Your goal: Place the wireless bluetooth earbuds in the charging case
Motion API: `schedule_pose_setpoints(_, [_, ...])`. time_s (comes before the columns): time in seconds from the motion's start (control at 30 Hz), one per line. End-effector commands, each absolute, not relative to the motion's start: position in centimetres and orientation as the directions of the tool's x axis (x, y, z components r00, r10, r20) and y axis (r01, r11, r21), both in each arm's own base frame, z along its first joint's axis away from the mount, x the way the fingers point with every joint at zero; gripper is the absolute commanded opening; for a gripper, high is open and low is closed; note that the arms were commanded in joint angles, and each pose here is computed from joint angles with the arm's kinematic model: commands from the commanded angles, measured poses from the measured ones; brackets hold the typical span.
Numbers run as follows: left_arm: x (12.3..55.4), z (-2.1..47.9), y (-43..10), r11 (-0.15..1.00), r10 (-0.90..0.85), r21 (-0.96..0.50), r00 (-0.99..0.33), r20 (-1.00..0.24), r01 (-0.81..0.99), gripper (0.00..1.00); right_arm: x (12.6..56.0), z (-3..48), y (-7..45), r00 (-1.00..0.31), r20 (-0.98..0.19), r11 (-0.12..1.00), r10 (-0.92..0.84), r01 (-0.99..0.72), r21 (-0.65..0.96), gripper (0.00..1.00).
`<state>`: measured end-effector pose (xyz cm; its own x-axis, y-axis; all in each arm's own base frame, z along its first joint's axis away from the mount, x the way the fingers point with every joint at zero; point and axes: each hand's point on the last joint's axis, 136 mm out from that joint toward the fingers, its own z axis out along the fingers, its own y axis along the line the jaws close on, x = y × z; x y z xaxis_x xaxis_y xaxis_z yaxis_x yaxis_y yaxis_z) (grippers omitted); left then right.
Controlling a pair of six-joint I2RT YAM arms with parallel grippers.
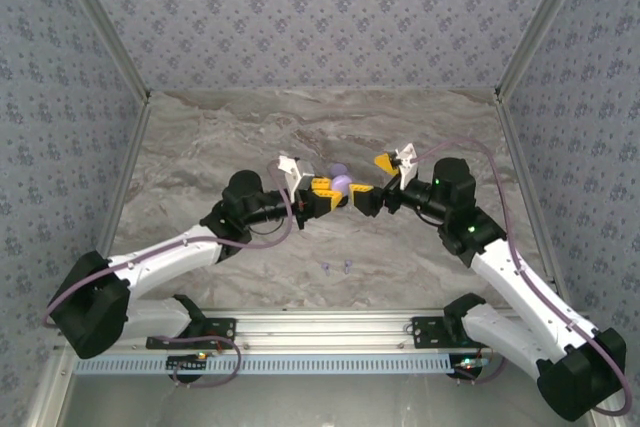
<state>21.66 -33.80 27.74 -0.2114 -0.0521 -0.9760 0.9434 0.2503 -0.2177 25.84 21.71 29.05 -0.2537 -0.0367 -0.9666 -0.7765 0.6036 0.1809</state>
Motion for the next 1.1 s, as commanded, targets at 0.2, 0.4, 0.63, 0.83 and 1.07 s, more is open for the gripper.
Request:
schedule_pose_setpoints(0.2, [20.7,30.5,-33.8,0.217,-0.107,-0.120,-0.099,-0.989,0.969,0.13,26.6,29.8,22.0,-0.283,-0.959,0.605,0.011,-0.762,0.232,1.00])
schedule_pose_setpoints(0.4, [20.5,30.5,-33.9,0.209,-0.102,-0.115,-0.095,-0.990,0.971,0.12,27.7,30.1,21.9,-0.302,-0.953,0.619,0.017,-0.745,0.247,1.00])
schedule_pose_setpoints(0.63, [20.5,30.3,-33.9,0.213,-0.094,-0.111,-0.093,-0.991,0.971,0.12,28.7,30.3,22.3,-0.317,-0.948,0.608,0.024,-0.748,0.266,1.00])
schedule_pose_setpoints(0.83, [20.8,30.0,-33.7,0.240,-0.087,-0.112,-0.093,-0.992,0.964,0.11,28.4,31.1,22.4,-0.304,-0.952,0.587,0.035,-0.765,0.266,1.00])
schedule_pose_setpoints(1.07, [21.9,28.0,-32.6,0.336,-0.064,-0.123,-0.107,-0.992,0.934,0.11,25.9,32.2,20.3,-0.340,-0.938,0.625,0.071,-0.717,0.307,1.00])
